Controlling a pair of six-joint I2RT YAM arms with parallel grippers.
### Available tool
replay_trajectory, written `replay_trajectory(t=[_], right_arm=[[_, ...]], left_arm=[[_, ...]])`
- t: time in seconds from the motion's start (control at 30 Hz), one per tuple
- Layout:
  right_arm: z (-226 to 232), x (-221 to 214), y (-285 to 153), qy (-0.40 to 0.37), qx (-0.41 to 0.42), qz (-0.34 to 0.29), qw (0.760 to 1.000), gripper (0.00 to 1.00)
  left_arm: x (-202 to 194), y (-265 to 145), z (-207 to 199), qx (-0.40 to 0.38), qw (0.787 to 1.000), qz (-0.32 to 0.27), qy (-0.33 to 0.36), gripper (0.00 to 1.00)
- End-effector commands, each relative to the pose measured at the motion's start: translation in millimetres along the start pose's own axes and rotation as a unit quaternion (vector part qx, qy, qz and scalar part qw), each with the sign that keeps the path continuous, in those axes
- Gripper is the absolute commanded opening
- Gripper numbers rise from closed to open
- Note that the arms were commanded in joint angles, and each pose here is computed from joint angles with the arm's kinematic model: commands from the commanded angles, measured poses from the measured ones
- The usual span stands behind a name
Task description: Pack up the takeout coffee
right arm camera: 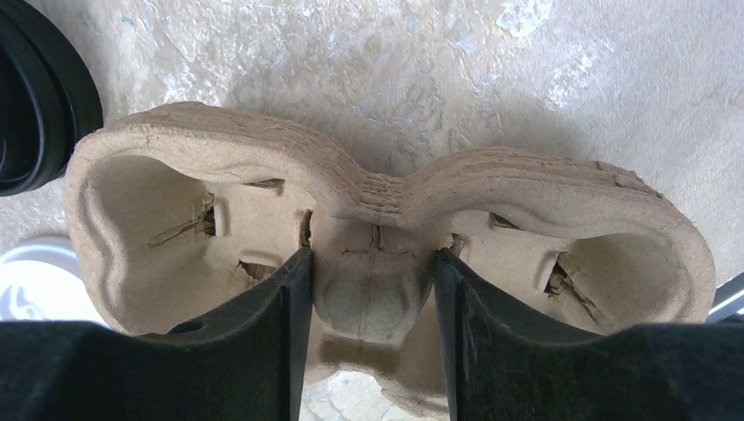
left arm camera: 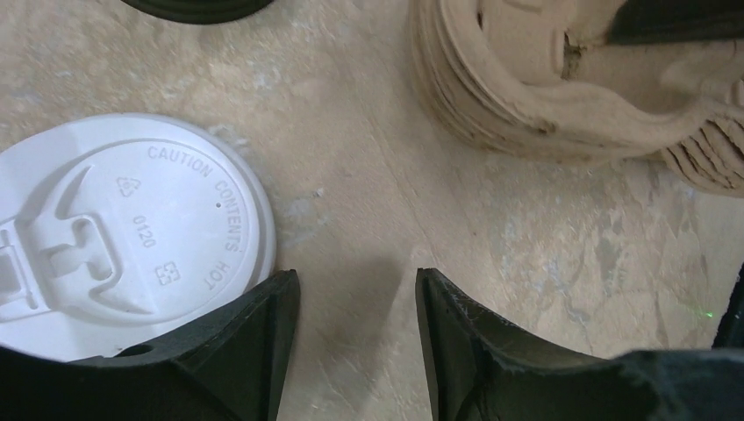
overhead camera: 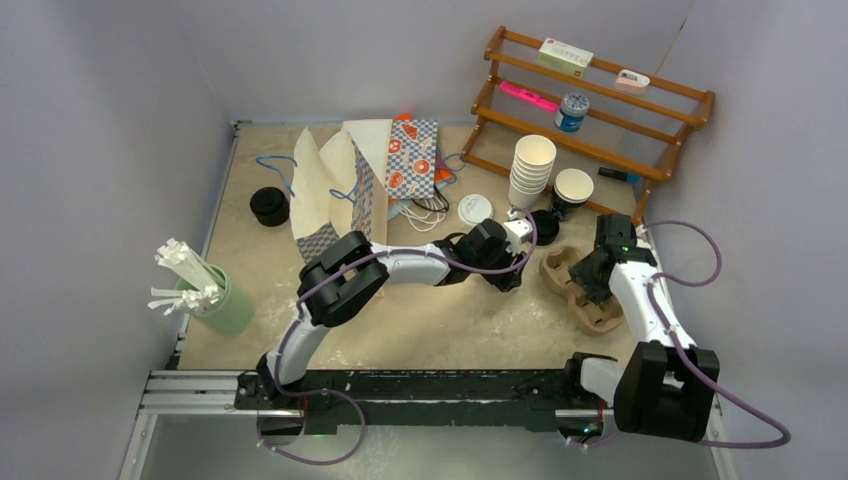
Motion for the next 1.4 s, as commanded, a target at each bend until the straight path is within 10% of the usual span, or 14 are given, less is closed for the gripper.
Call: replay_trajectory(t=[0.0, 0.47, 0.87, 1.23, 1.37], right_arm=[[5, 5, -9, -0.037, 0.006, 0.009, 0.999, 0.43], [30, -34, -21, -0.157, 0.091, 0.065, 0.981, 0.49], [47, -61, -28, -0.231, 0.145, 0.085, 0.958, 0.82], [72, -100, -54, -0.33, 0.229, 0.125, 0.907, 0.69], [75, -101, -61, -0.362, 0.243, 0.127, 0.891, 0.85]], left_arm=[[7, 8, 25, 0.027, 0.999, -0.019, -0.015, 0.54], [51, -14, 21, 0.0, 0.997, -0.065, -0.03, 0.55], [57, -90, 14, 0.043, 0.997, -0.022, -0.057, 0.58], [40, -155, 24, 0.043, 0.994, -0.053, -0.088, 0.52], [34, -169, 22, 0.048, 0.993, -0.068, -0.087, 0.48]])
Point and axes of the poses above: each gripper's point midway between its finger pads, its own y axis out along the fingers, its own z axis along the line the jaws close on, x = y × z, the point moved 6 cm from there along -y, back along the fingers, and after that the axes turned 8 degrees about y, right-handed, at the moved point
